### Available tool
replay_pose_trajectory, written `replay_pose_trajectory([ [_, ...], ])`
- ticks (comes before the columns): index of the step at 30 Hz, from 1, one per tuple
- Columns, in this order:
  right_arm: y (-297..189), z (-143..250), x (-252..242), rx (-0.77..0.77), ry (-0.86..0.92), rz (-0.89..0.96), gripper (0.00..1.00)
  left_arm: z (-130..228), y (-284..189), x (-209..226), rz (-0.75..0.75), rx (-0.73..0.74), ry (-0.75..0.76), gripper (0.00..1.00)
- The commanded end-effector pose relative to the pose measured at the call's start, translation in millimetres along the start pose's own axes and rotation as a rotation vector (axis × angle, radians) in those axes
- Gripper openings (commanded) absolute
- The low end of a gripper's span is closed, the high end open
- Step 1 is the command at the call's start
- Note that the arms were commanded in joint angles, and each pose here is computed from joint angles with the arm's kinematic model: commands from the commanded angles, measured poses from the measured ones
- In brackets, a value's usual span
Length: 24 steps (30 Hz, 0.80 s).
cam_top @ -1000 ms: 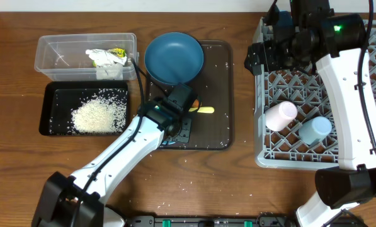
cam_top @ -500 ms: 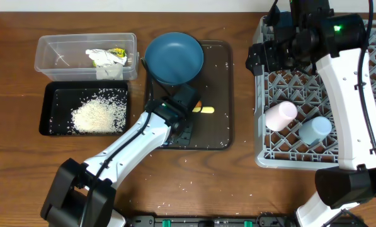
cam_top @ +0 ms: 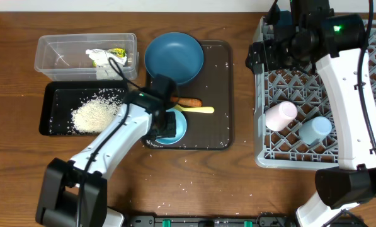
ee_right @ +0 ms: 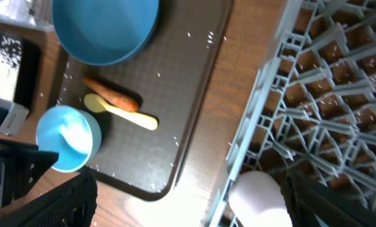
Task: Sort waste into correct bins and load items into the dishwasher rack
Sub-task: 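Lift the light-blue bowl with left gripper and pass to right gripper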
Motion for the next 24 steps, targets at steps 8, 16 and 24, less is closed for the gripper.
replay_pose_trajectory([
  [8, 50, 23, 46, 0.092, -0.019, -0.165, 0.89, -12, -47, 7, 0.081, -0.088, -0.078, 0.47],
  [16, 77, 40, 77, 0.143, -0.059, -0.190, 0.87, -12, -54, 11, 0.085, -0.100, -0.101, 0.47],
  [24, 109, 61, 104, 0.185, -0.022, -0.211, 0.80, -14, -54, 20, 0.034, -0.122, -0.145, 0.47],
])
Point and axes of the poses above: each gripper's point midway between its finger pads, its own y axis out along the fingers, its own x axis along the line the jaws close on, z = x × y, the point moved 3 cm from there along -y, back along the fingers, and after that the axes turned 6 degrees about -y, right-handed, at the moved point
